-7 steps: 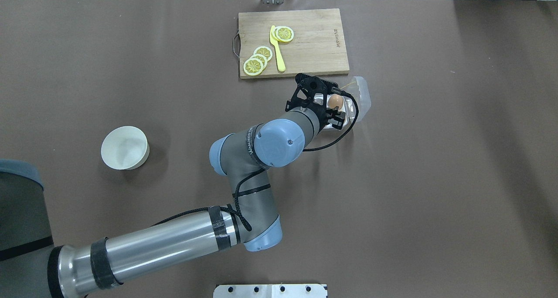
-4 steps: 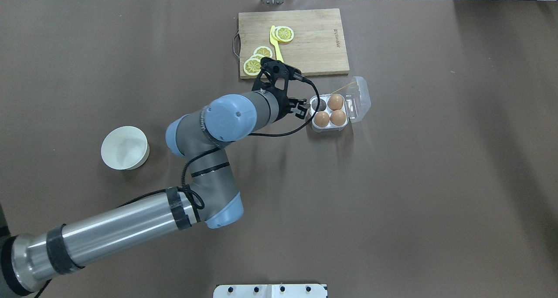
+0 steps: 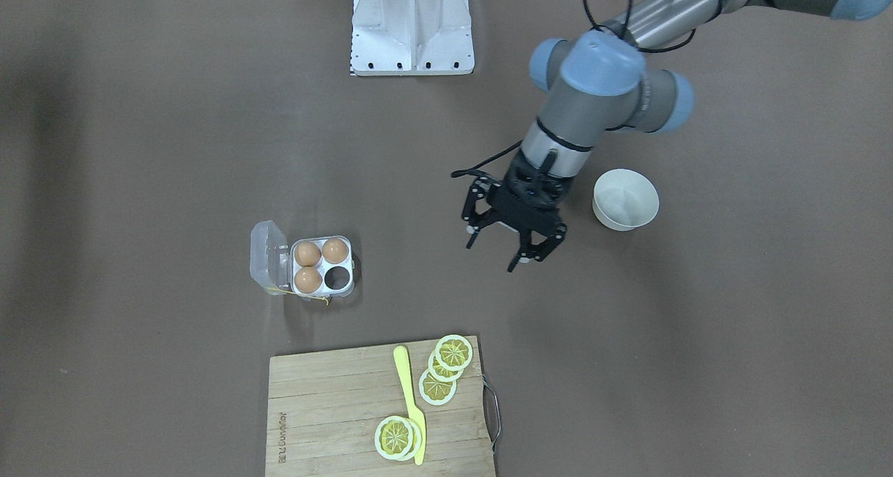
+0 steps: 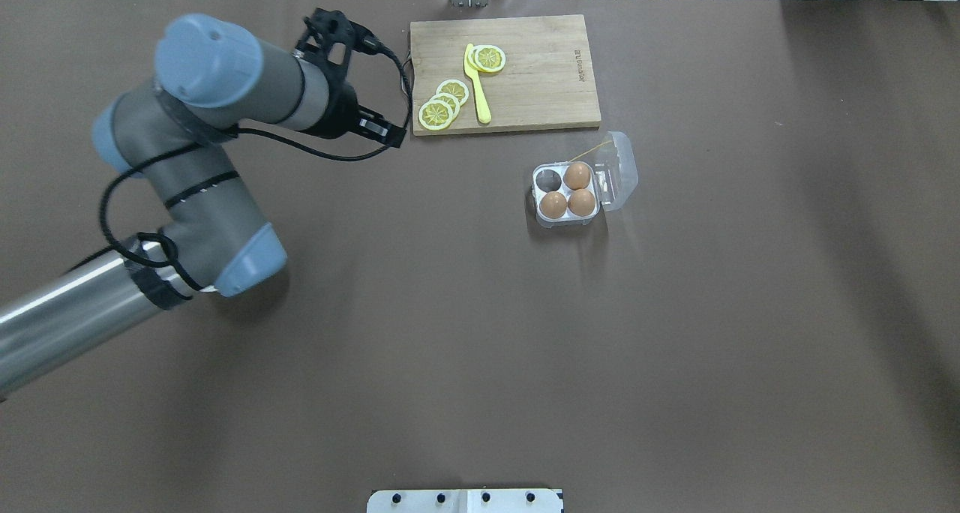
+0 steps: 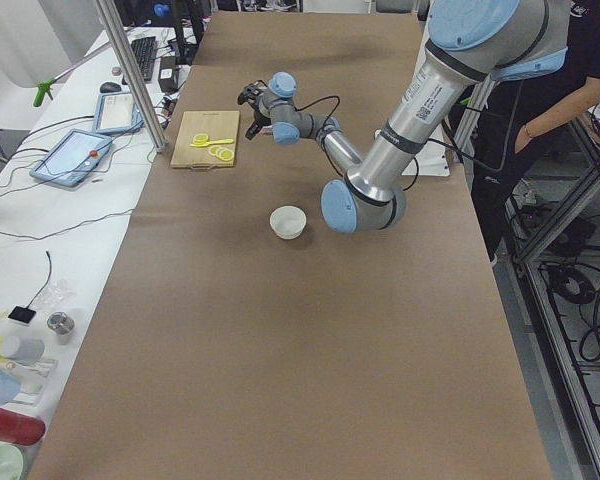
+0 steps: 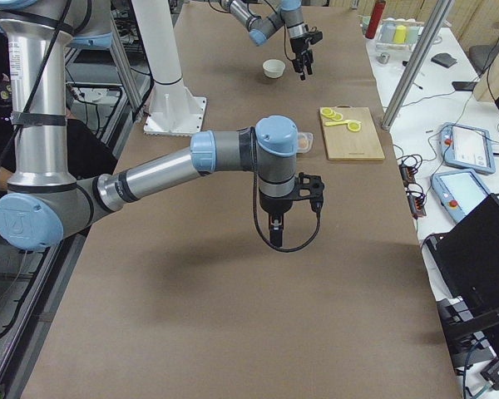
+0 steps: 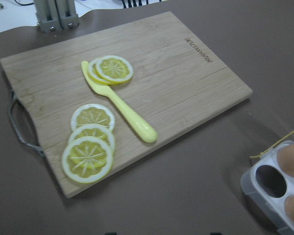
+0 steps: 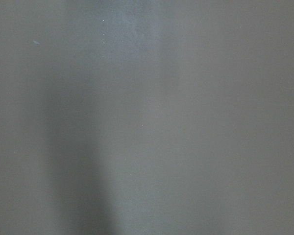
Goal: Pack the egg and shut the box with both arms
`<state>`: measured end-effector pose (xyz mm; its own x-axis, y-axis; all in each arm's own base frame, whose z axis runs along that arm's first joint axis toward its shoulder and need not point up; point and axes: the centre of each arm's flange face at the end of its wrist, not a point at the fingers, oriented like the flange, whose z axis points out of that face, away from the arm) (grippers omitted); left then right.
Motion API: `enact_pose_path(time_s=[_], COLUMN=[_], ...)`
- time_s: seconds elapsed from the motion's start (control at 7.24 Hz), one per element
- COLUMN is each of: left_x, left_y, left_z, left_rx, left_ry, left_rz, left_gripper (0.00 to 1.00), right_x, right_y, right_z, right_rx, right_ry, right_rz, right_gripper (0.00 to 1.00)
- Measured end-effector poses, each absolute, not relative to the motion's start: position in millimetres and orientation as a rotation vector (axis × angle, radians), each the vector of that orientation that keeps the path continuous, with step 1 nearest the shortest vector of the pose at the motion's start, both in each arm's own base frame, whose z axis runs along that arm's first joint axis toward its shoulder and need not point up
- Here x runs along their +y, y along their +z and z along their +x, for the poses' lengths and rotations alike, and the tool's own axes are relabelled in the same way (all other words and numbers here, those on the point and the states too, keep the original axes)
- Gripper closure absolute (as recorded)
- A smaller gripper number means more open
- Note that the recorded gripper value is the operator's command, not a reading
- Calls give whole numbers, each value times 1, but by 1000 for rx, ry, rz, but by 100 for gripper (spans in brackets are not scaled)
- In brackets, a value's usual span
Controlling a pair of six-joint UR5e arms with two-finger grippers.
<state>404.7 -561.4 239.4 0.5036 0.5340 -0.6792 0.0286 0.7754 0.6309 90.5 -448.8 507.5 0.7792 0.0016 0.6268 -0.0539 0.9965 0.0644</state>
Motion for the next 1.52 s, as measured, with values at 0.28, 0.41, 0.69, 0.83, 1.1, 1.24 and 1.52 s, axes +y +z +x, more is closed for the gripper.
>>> enact_pose_path(time_s=[0.28, 0.41, 0.69, 0.83, 1.1, 1.24, 1.52], left_x=[-590, -599, -613, -618, -621, -618, -607], left_y=[309, 347, 399, 414, 436, 450, 475], left_z=[286, 231, 141, 106, 57, 41, 24], left_rx=[1007, 987, 901, 862, 829, 827, 823], left_ry=[381, 393, 428, 436, 415, 411, 414], left_rz=[570, 549, 494, 461, 387, 358, 334], left_gripper=[29, 29, 29, 29, 29, 29, 29], right_x=[-455, -461, -483, -494, -505, -502, -491], right_y=[497, 488, 457, 435, 394, 379, 367], right_z=[85, 72, 15, -17, -86, -121, -203], right_rx=[-711, -731, -751, -766, -830, -861, -906], right_ry=[22, -9, -142, -217, -326, -360, -447], right_rz=[93, 100, 118, 135, 135, 115, 97], right_gripper=[0, 0, 0, 0, 0, 0, 1])
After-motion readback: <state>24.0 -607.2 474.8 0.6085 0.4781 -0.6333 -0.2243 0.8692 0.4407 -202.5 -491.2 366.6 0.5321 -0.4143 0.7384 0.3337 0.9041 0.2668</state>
